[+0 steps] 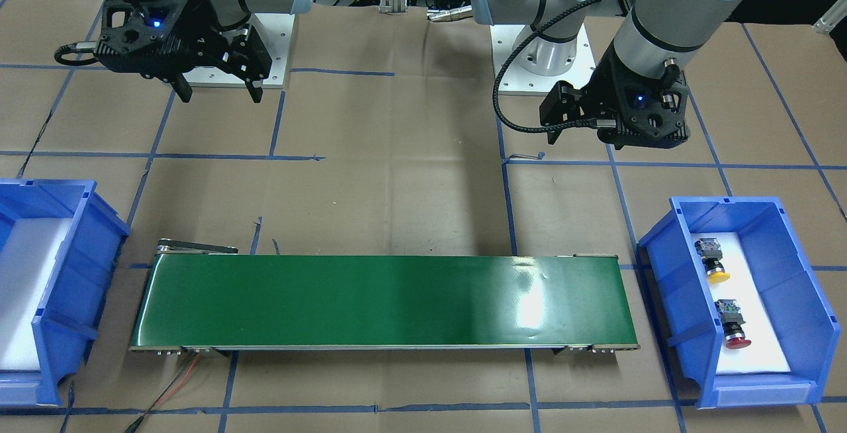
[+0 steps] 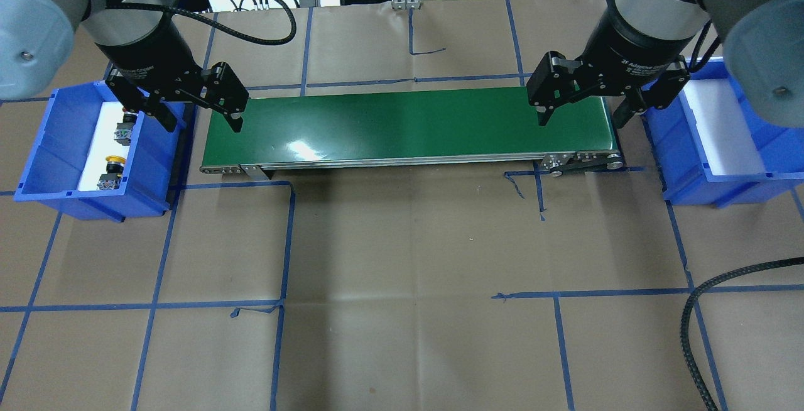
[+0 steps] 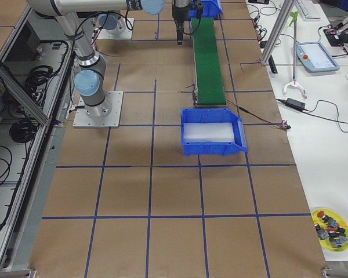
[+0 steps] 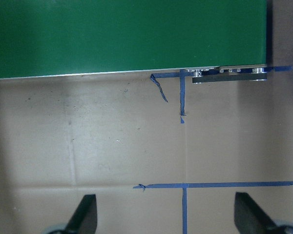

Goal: Transport two buttons from left to right

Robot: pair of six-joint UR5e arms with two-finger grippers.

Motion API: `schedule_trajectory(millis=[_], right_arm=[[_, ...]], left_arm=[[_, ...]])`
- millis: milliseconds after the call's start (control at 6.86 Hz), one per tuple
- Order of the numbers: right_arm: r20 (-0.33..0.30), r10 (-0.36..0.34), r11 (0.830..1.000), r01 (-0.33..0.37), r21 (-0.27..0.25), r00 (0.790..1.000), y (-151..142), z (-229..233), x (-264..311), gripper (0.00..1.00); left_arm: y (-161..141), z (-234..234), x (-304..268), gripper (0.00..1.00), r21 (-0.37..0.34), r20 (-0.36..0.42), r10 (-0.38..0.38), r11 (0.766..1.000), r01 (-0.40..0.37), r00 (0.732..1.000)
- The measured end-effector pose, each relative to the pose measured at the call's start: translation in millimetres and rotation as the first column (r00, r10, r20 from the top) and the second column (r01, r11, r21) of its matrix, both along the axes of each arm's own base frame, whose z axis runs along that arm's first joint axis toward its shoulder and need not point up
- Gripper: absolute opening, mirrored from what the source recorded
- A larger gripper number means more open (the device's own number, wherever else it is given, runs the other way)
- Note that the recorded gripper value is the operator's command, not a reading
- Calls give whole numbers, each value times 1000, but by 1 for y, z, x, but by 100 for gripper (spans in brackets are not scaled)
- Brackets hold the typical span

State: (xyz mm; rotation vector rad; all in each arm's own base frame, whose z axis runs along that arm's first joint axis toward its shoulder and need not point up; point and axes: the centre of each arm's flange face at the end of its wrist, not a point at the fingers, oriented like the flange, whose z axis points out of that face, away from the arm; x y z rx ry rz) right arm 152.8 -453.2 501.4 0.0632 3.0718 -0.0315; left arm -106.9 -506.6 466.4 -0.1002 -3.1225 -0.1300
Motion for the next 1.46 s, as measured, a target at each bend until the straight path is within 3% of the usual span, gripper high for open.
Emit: schedule_trajectory(millis=[1167, 1458], right_arm=[[-8, -6, 1000, 6, -2, 1000, 0, -1, -1, 100], [-8, -5, 1000, 5, -4, 1000, 0, -1, -1, 100]], left_arm=[[-1, 11, 7, 100, -28, 1, -1, 1000, 1, 1000], [-9, 12, 42, 100, -37, 6, -9, 999, 9, 1000]])
